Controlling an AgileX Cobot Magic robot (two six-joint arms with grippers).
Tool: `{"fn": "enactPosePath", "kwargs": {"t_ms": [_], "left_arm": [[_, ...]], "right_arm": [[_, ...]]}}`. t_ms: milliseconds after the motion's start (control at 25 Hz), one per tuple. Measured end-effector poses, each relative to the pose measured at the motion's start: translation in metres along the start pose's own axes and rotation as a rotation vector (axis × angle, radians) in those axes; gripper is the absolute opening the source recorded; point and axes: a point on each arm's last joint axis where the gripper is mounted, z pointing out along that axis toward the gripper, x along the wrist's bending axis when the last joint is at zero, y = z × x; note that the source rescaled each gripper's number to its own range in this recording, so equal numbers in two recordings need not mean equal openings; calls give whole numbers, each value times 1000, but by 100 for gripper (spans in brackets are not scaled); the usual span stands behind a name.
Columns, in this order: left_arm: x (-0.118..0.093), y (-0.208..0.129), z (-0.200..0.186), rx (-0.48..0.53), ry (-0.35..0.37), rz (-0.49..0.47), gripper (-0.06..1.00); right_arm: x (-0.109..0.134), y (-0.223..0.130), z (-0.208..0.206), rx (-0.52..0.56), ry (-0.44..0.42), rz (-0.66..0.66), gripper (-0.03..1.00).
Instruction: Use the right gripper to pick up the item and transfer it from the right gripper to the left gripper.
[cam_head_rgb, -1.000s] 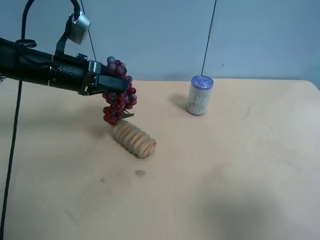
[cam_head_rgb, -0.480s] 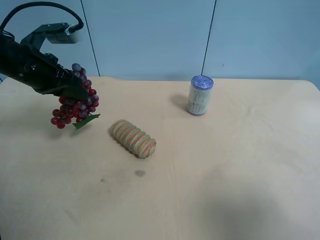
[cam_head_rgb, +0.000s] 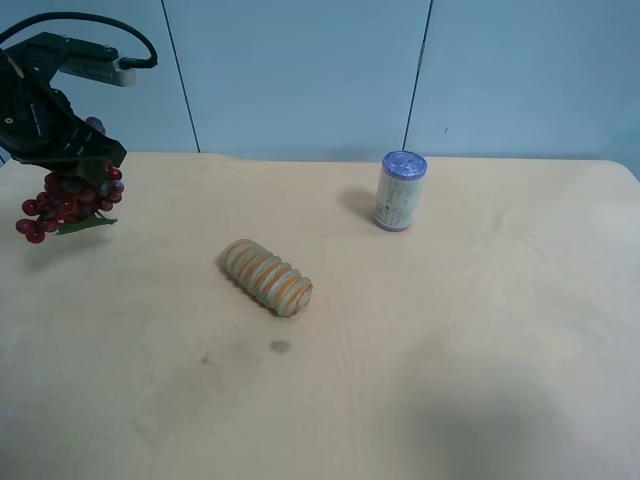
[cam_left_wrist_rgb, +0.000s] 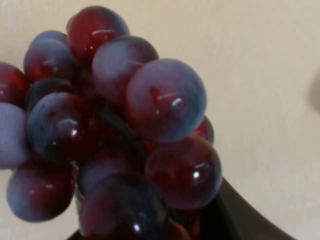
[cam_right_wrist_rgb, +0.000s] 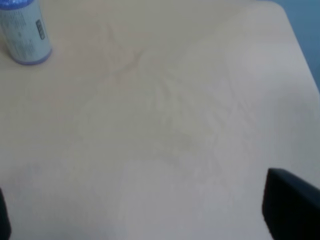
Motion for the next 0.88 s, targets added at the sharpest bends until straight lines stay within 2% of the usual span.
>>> {"fn": "enactPosePath", "kwargs": {"t_ms": [320, 600, 880], "left_arm": [[2, 16, 25, 33, 3, 8, 0], [-6, -16, 64, 293, -57, -21, 0], [-11, -47, 76, 402, -73, -20, 0]], "right_arm": [[0, 0, 0, 0, 0, 0, 98], [0, 0, 0, 0, 0, 0, 98], [0, 0, 0, 0, -5, -2, 98]]}}
